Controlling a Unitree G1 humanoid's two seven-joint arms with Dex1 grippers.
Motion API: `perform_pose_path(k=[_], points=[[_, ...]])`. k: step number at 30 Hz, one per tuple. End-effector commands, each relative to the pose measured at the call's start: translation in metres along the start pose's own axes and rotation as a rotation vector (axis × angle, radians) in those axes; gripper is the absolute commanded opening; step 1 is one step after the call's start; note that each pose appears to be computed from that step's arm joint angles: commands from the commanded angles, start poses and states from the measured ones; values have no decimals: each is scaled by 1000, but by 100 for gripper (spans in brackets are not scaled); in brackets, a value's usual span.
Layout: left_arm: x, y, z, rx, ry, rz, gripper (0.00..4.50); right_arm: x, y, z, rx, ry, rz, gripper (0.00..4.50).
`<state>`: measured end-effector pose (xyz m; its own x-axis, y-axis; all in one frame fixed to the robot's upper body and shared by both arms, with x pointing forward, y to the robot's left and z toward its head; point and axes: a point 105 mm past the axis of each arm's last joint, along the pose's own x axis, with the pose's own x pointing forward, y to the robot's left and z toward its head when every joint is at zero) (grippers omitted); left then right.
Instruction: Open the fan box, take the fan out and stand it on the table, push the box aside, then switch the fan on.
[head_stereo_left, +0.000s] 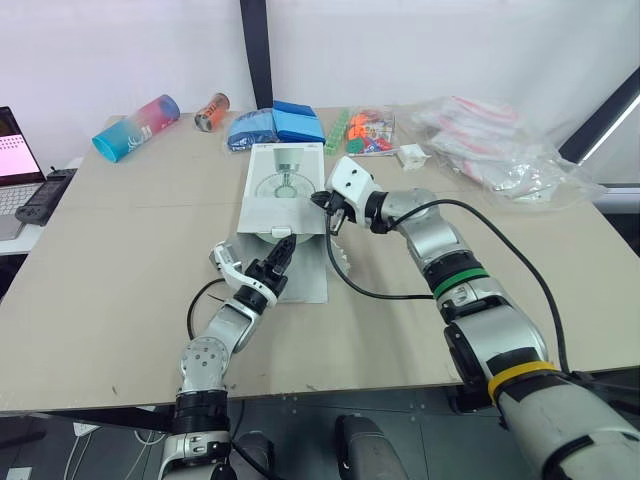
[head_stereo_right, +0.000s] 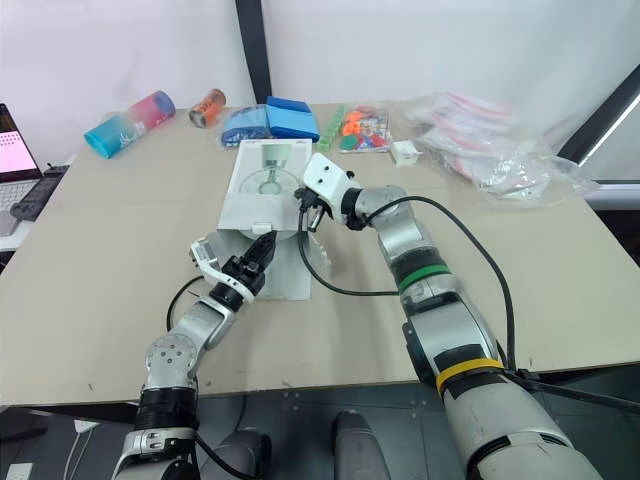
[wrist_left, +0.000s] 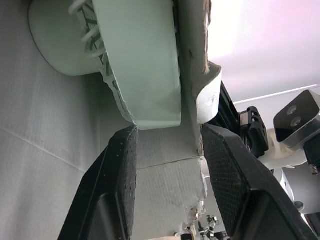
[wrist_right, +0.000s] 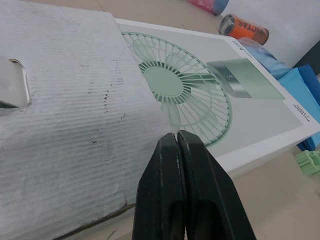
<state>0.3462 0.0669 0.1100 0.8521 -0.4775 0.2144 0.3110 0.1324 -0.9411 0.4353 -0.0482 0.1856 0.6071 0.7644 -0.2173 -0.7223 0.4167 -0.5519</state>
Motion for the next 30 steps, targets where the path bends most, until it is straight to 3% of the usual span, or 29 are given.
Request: perform_pose_path(k=[1,30], points=[[-9,5,-26,-110,5,5,216,2,2,3,-14,-8,13,0],[1,7,-18,-150,-30,-7,216,0,4,1,-29,0,18,0]])
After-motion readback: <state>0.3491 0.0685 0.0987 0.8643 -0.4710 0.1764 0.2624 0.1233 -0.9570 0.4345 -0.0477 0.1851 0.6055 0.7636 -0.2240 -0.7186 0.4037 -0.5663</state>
